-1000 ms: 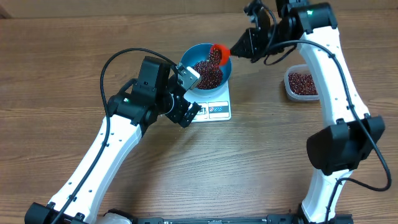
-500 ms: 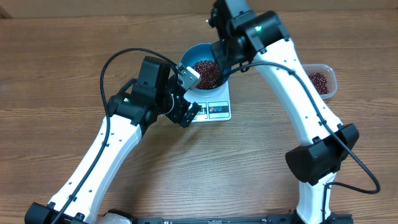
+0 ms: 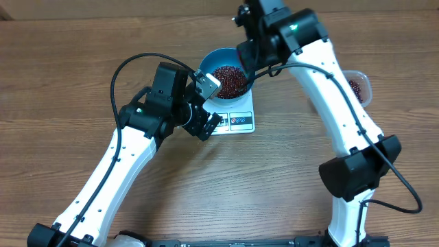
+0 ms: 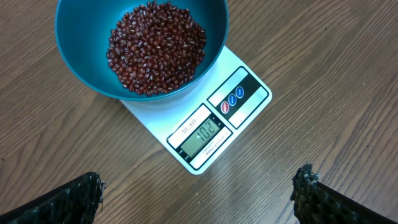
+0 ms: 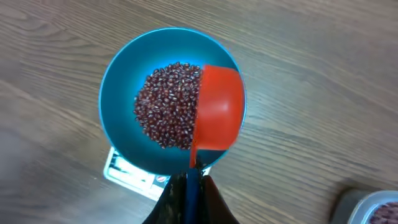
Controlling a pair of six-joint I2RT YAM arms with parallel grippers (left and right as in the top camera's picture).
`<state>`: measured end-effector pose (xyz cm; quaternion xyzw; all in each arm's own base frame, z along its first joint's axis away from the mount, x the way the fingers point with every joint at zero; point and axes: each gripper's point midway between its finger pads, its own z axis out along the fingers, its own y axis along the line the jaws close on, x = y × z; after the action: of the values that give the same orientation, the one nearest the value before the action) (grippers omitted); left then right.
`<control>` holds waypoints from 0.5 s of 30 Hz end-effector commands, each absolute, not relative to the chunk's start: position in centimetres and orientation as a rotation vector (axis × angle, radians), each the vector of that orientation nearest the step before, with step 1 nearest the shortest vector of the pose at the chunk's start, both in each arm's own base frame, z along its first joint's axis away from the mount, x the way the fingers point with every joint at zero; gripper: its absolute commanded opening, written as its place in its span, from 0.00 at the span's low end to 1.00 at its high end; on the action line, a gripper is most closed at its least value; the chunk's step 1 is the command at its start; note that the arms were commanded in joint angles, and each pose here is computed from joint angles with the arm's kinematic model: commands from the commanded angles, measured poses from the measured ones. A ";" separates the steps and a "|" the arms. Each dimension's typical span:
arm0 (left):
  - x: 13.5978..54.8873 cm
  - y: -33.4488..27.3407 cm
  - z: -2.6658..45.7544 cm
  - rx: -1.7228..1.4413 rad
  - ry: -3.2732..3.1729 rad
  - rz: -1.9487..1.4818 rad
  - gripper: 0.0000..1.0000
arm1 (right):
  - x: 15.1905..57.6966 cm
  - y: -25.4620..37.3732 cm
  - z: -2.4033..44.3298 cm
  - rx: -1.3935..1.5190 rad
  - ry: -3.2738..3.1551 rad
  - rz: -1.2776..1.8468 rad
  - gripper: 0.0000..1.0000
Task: Scoop item into bowl and weigh 150g on scale
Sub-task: 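Tip the scoop to pour beans into the teal bowl, then move the empty scoop back to the bean tub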
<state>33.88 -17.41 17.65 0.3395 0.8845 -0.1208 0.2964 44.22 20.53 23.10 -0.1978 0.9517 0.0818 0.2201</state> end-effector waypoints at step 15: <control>34.4 -17.5 18.5 0.900 2.327 -0.311 1.00 | 39.4 -1.1 31.7 0.032 2.626 0.368 0.04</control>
<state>33.88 -17.41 17.66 0.3395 0.8844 -0.1208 0.2966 39.87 1.54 30.90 -0.0046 0.9628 0.1407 0.2308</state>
